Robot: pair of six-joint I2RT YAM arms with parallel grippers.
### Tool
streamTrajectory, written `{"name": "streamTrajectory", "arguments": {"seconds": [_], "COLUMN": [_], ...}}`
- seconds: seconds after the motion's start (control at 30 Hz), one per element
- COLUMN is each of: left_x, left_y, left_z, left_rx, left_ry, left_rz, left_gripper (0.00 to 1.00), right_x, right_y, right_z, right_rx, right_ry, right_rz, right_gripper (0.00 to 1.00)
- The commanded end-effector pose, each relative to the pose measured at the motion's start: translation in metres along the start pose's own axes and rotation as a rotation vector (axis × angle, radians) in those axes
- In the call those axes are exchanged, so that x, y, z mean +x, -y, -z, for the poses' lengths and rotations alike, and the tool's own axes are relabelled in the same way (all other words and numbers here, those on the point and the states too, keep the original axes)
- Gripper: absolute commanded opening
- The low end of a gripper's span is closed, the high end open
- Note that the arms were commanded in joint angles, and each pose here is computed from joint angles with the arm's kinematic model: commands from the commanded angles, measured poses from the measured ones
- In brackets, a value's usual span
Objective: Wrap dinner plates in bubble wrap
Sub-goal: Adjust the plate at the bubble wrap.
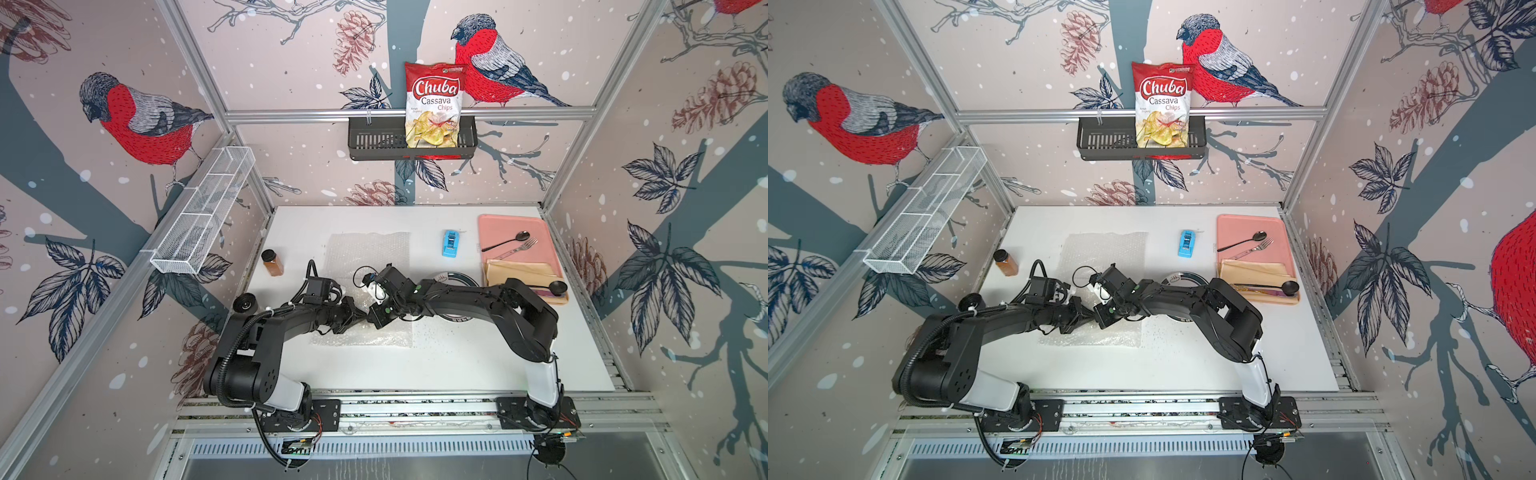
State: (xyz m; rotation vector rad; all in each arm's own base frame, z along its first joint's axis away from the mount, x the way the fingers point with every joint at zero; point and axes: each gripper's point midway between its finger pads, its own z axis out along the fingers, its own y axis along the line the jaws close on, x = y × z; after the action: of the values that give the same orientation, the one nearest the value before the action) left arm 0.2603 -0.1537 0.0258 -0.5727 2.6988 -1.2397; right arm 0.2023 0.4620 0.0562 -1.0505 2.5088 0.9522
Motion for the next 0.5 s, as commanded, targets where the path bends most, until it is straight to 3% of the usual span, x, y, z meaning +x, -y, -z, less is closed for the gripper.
{"name": "streamTrajectory", "arguments": {"seconds": [0.0,0.47], "left_x": [0.0088,0.0101], "left_y": [-0.0273,-0.0282], "left_z": [-0.0002,0.0001], "left_rx": [-0.118,-0.114], "left_ry": [-0.005,-0.003], "left_rz": [0.061,0.065], "left_gripper": [0.00,0.00], "right_x": [0.0050,0.0131], "right_y": [-0.0054,-0.0020], "right_z": [0.0015,-0.0034], "right_rx": [-0.017,0.076], "right_ry": [-0.014,-0.030], "right_rz": [0.035,0.124], "right_gripper": [0.06,0.08]}}
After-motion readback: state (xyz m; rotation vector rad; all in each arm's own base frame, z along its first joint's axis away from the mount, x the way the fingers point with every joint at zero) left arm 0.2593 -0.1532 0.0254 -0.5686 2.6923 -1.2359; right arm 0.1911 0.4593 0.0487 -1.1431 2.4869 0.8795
